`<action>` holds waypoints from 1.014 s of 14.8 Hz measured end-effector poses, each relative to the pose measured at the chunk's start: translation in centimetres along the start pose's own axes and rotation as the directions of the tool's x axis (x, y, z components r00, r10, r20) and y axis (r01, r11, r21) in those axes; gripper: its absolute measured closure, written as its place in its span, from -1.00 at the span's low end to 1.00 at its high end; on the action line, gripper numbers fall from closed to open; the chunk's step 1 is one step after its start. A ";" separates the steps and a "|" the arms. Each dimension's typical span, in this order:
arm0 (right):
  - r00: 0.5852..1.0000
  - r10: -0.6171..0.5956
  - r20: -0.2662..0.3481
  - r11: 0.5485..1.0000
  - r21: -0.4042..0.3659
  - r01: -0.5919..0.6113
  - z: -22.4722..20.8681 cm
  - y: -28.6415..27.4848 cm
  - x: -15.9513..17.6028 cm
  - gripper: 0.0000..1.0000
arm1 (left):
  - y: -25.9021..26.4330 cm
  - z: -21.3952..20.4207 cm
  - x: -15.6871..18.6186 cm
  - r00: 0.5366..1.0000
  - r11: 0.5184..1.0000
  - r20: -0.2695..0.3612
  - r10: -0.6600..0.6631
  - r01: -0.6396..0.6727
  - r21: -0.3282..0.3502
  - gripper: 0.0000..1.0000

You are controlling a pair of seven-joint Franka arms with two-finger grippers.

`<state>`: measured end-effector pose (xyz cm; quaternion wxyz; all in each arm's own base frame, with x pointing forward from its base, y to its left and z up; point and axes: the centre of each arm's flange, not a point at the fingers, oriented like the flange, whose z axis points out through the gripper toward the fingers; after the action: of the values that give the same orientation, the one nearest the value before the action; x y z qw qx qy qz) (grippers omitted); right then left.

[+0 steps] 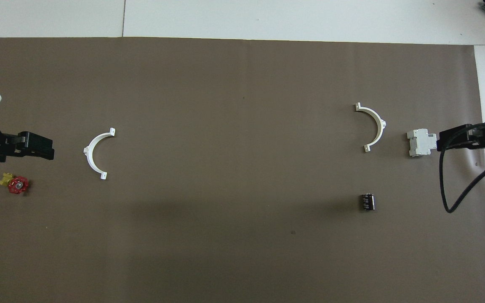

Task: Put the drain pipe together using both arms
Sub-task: 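Reach the right gripper to the white half-ring farther from the robot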

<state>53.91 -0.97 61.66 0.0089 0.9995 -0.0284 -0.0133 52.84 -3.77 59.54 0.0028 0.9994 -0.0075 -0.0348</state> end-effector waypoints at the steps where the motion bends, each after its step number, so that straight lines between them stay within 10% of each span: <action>1: 1.000 0.000 -0.002 1.000 0.000 0.000 0.0 0.0 0.0 -1.00 | 0.0 0.0 0.0 1.000 1.000 0.000 0.000 0.000 0.000 -1.00; 10: 0.999 -0.027 -0.040 1.000 0.001 0.027 0.8 -0.4 0.6 -1.00 | 0.0 0.0 0.0 1.000 1.000 -0.001 0.000 0.000 0.000 -1.00; 15: 0.987 -0.091 -0.130 0.996 0.010 0.093 10.8 -0.7 4.2 -1.00 | 0.0 0.0 0.0 1.000 1.000 -0.001 0.000 0.000 0.000 -1.00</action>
<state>57.85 -0.65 50.77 0.0023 0.9985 0.0184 0.0515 52.85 -3.77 59.55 0.0028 0.9994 -0.0074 -0.0342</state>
